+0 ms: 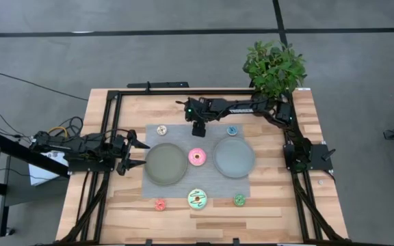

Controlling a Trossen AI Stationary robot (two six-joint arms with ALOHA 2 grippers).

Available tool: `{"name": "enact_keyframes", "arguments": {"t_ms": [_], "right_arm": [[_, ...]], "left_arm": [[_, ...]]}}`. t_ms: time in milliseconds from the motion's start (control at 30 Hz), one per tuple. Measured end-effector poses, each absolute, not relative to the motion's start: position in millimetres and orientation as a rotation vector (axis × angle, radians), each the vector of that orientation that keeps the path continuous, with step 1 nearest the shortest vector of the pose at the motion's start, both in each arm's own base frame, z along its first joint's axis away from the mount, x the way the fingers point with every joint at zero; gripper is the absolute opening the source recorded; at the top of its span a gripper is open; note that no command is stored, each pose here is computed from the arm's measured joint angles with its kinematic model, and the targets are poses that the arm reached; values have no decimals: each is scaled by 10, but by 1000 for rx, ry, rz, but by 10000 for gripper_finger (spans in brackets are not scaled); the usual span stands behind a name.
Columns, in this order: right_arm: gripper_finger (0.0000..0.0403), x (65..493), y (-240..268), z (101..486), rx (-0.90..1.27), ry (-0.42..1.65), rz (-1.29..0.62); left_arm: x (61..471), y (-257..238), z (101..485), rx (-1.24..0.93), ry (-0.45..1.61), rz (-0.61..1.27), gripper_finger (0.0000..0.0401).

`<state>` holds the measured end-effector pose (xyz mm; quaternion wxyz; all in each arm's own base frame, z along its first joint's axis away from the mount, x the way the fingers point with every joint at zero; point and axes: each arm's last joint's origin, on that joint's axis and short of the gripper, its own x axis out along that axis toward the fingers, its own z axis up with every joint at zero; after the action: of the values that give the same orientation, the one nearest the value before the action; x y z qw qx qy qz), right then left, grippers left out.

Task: Pick & Place donuts
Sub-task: Put the big purple donut into the blue plate

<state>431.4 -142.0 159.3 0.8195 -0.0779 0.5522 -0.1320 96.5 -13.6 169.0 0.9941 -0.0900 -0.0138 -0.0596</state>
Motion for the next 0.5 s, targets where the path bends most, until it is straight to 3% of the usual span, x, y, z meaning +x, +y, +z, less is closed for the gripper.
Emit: {"name": "enact_keyframes", "arguments": {"t_ms": [500], "right_arm": [[240,4299,-1646,1803,-64,1155,-362]], "left_arm": [[965,-137,1689,-181,-26,-125,304]]}}
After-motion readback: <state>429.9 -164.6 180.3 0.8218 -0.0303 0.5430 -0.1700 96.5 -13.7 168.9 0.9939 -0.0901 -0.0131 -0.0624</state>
